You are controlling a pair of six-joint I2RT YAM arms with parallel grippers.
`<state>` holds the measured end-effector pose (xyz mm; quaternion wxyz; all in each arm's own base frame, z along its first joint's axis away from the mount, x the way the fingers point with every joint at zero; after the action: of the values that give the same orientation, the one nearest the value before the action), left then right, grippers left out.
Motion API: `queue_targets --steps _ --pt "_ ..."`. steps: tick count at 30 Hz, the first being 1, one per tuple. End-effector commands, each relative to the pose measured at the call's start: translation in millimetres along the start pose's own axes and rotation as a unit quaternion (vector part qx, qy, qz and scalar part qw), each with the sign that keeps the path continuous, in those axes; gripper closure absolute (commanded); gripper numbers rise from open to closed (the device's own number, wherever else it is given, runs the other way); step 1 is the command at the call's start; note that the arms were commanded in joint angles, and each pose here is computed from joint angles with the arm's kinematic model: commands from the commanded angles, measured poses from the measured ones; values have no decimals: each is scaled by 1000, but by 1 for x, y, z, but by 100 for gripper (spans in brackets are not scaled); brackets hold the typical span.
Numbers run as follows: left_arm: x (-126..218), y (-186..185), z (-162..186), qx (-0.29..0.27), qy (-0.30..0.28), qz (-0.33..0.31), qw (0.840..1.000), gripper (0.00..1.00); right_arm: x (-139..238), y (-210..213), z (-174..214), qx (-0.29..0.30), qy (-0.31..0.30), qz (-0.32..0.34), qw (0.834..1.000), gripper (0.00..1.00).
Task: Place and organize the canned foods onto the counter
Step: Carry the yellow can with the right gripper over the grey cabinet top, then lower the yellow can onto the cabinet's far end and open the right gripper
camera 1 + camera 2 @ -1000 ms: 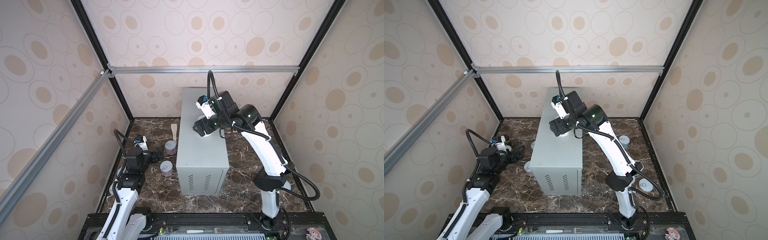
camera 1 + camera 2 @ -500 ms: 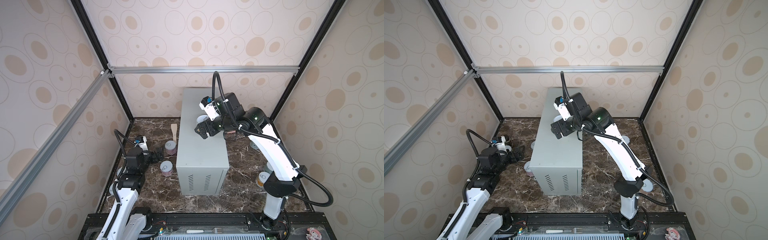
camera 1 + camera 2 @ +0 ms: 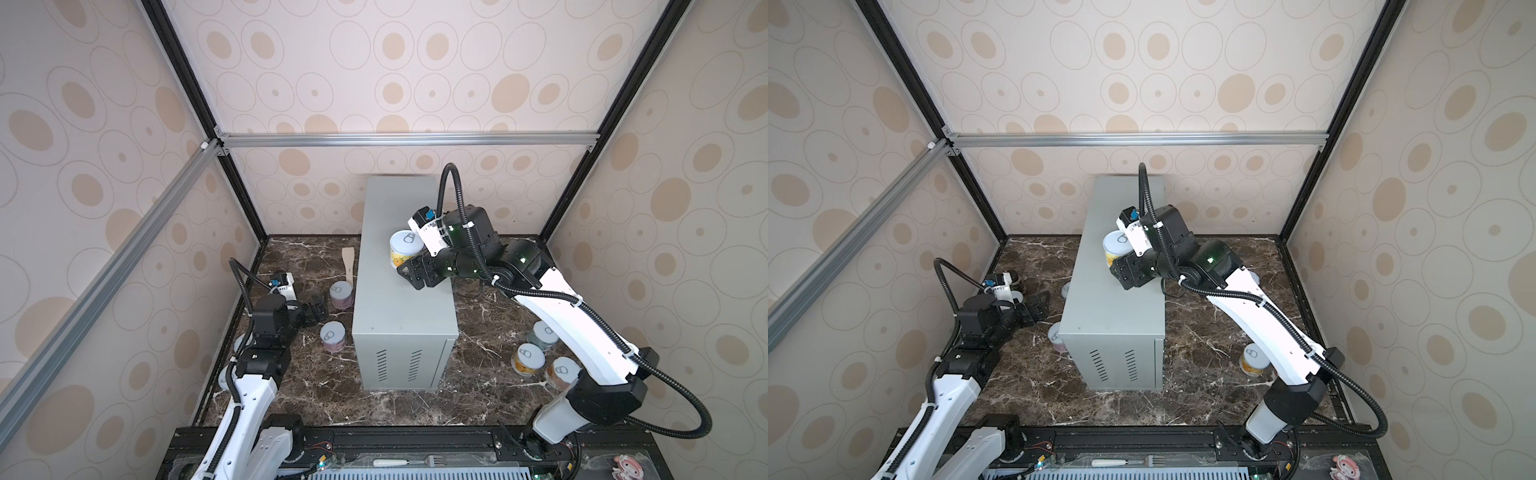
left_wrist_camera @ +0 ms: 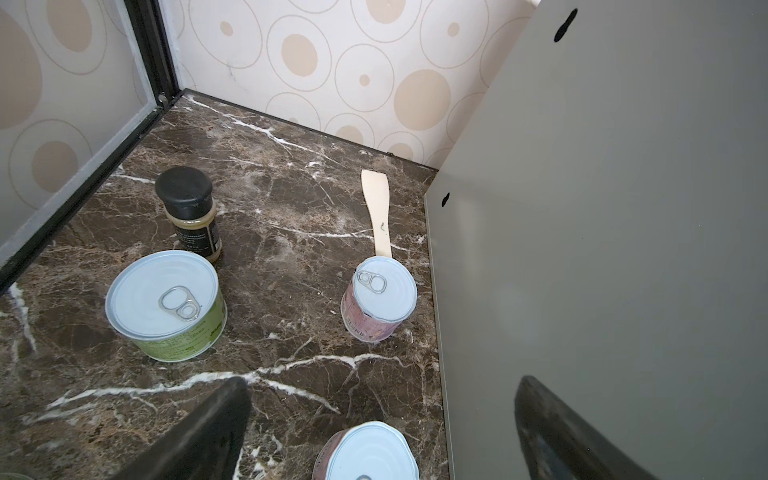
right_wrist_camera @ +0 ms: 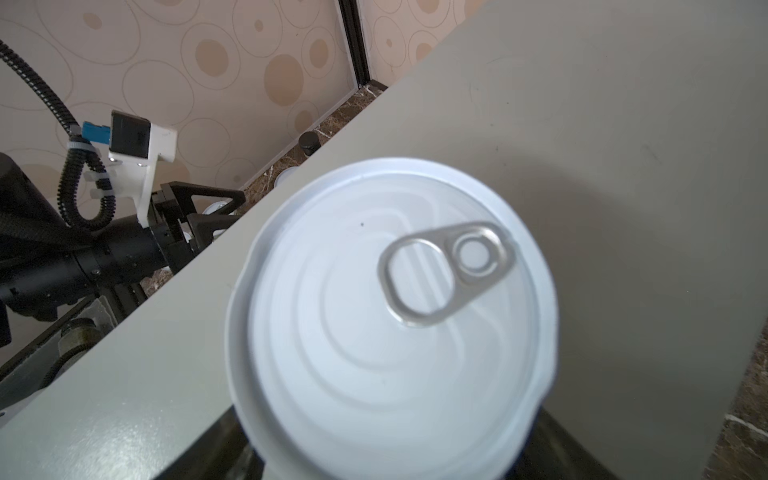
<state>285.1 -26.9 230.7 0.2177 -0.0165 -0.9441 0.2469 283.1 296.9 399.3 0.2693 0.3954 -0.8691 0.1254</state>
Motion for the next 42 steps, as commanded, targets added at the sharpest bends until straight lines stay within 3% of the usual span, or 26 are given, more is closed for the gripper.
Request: queue_targets --steps 1,5,9,21,42 --pt "2 -1 -6 -4 -15 1 1000 1 -1 -1 -14 3 -31 12 999 23" --pt "1 -2 -5 -4 -13 1 1000 1 -11 -7 -19 5 -34 30 999 26" --pt "-1 -2 -5 -3 -9 2 1000 1 -23 -11 -26 3 -44 38 998 18" --pt "0 -4 -3 -2 -7 10 1000 1 -58 -39 -34 -16 -45 62 997 37" --pt "-14 3 7 1 22 -3 1000 1 -142 -109 -56 -32 -63 41 997 40"
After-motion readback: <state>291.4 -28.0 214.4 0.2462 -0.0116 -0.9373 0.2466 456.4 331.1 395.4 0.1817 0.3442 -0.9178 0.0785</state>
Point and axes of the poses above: each gripper's point midway between its finger pads, its own x axis back along the fingers, its own y axis along the line the jaws close on, z = x × y, the point moved 3 cm from there along x, back along the fingers, and after that the axes turned 10 degrees about x, right-handed, at the moved point
